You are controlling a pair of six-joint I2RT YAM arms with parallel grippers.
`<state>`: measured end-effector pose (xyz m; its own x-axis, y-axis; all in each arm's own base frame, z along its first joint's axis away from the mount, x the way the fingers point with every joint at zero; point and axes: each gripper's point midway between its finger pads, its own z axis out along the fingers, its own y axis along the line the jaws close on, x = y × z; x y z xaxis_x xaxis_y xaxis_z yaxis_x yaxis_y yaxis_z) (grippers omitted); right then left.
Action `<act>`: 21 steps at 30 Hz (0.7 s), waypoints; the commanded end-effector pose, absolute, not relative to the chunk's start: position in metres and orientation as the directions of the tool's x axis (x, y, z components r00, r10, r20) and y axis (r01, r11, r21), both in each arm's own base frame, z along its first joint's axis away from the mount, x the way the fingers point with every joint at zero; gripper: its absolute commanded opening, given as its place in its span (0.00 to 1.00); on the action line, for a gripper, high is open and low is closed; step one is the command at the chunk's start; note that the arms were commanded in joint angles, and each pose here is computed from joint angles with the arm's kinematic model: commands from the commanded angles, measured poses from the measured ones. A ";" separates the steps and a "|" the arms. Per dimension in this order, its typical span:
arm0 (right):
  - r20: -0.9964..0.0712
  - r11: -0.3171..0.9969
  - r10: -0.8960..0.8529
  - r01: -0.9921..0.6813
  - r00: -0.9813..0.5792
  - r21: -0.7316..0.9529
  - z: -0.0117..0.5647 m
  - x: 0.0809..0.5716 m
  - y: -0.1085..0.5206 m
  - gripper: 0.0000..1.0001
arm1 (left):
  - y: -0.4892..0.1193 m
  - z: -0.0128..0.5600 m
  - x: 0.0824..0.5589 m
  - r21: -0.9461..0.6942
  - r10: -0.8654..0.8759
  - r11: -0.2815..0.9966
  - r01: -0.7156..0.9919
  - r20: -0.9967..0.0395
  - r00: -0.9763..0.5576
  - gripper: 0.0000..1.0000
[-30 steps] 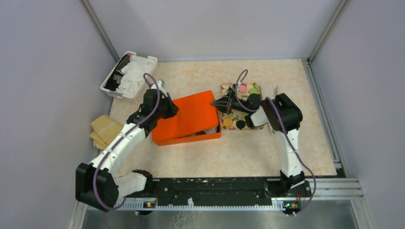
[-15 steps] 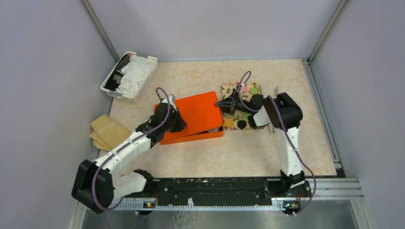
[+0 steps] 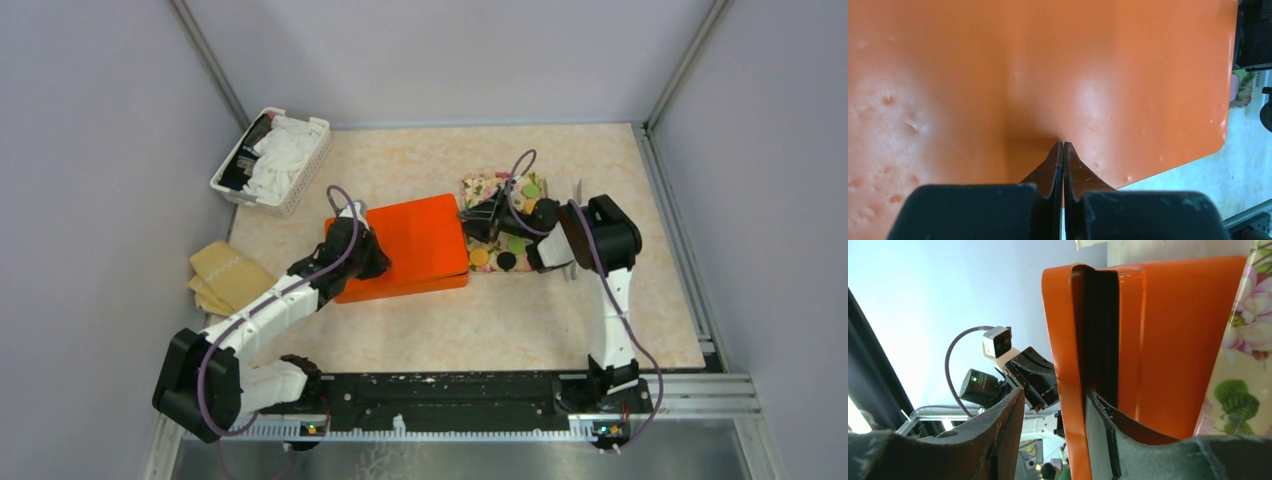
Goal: Pack the cookies
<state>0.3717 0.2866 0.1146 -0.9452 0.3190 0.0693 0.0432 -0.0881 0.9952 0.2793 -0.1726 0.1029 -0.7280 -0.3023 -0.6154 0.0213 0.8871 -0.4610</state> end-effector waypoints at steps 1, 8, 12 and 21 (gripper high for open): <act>-0.176 -0.146 0.389 -0.250 -0.904 0.957 0.181 0.369 0.268 0.46 | -0.178 0.109 0.286 -0.482 -0.317 0.875 0.039 -0.631 -0.708 0.00; -0.220 0.035 0.439 -0.228 -0.871 0.973 0.177 0.380 0.261 0.46 | -0.188 0.106 0.286 -0.507 -0.313 0.860 0.055 -0.609 -0.728 0.00; -0.253 0.152 0.470 -0.204 -0.846 0.967 0.167 0.388 0.253 0.46 | -0.192 0.103 0.286 -0.522 -0.316 0.851 0.057 -0.596 -0.738 0.00; -0.293 0.346 0.498 -0.123 -0.816 0.930 0.144 0.397 0.237 0.46 | -0.197 0.097 0.286 -0.530 -0.310 0.846 0.061 -0.582 -0.752 0.00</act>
